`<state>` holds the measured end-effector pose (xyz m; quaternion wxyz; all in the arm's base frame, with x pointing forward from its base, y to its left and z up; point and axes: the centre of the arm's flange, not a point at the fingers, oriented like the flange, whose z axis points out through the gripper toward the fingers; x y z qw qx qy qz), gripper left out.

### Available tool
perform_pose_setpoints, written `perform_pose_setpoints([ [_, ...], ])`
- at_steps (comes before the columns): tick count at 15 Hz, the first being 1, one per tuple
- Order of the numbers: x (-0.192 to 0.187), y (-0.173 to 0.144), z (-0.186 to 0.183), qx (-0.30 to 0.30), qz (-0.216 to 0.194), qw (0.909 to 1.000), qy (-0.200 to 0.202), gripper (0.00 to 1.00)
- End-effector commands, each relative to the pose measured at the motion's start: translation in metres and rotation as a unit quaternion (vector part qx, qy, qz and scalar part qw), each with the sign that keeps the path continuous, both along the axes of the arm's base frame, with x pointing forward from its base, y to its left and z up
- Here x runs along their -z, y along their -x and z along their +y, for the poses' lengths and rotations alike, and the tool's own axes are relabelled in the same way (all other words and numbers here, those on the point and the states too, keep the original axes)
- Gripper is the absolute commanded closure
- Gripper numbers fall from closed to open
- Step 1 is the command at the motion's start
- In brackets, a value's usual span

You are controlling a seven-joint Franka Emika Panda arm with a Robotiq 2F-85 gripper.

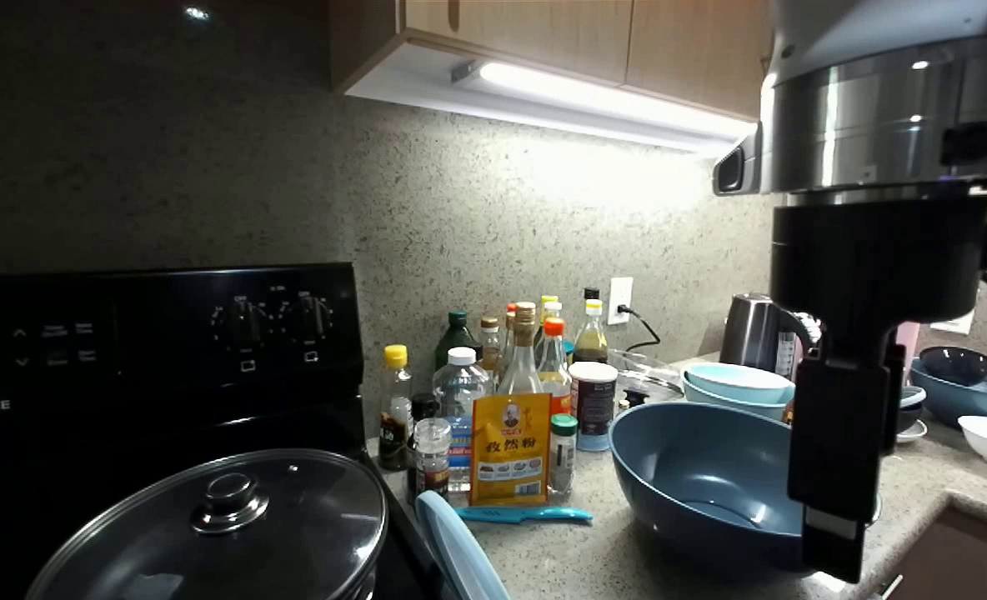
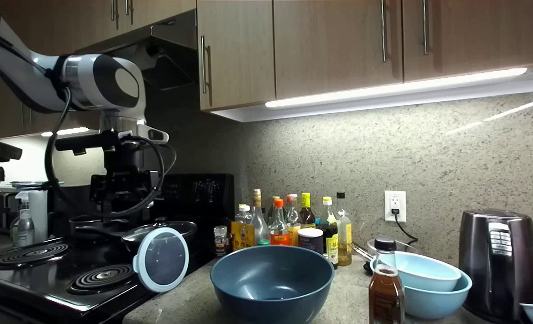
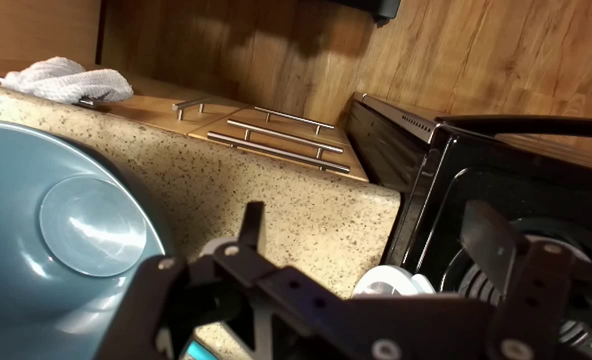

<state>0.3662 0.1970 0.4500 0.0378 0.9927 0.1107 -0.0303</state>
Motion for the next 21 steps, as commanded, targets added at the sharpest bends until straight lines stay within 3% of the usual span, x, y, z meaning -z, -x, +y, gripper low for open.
perform_pose_setpoints([
  [1,0.000,0.000,0.000,0.000,0.000,1.0000,0.000,0.00],
  [14,0.000,0.000,0.000,0.000,0.000,1.0000,0.000,0.00],
  [18,-0.005,-0.030,0.003,-0.020,-0.015,0.9997,-0.005,0.00],
  [21,-0.010,-0.057,0.005,-0.036,-0.032,0.9982,-0.035,0.00],
])
